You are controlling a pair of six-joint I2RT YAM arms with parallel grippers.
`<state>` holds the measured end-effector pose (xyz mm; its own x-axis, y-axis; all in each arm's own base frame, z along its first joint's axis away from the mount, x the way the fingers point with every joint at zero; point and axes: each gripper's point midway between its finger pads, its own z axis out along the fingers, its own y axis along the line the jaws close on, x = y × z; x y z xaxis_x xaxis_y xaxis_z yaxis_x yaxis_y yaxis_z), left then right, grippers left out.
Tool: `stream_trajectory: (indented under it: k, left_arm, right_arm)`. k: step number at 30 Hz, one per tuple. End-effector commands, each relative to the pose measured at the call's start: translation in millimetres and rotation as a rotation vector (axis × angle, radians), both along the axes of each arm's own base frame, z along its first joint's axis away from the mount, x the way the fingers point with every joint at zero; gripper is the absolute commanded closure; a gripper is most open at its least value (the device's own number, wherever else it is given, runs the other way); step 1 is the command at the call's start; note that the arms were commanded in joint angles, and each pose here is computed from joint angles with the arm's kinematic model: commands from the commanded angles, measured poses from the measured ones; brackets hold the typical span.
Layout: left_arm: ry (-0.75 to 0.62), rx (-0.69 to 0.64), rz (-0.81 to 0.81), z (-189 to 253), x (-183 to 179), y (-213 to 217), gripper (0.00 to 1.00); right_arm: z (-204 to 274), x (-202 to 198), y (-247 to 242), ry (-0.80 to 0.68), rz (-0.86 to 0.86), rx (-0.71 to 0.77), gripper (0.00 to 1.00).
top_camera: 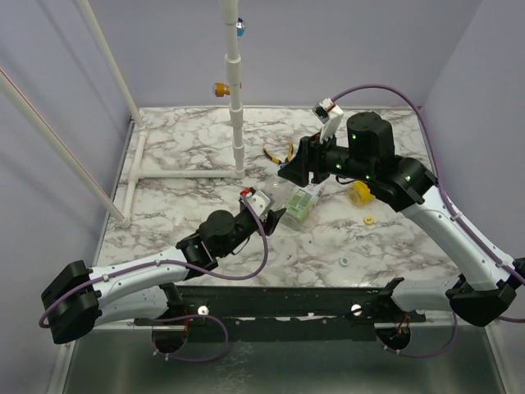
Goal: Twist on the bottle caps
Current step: Screw the bottle cap onto the plastic bottle.
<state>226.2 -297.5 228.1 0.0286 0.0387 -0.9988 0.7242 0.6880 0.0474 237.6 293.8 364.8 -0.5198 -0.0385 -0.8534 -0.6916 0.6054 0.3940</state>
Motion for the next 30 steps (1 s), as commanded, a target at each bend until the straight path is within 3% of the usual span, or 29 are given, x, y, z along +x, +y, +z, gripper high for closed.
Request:
stream_trajectory:
  k: [1, 14, 30]
  left_arm:
    - [-0.015, -0.032, -0.029, 18, -1, -4, 1.00]
    - [-0.010, -0.023, -0.033, 17, 3, -5, 1.00]
    - [-0.006, 0.009, -0.050, 17, 7, -7, 1.00]
  right_arm:
    - [5, 0, 6, -0.027, 0.022, 0.022, 0.44]
    - [-3, 6, 6, -0.010, -0.001, -0.007, 0.49]
    - [-21, 9, 5, 0.034, -0.022, -0.067, 0.71]
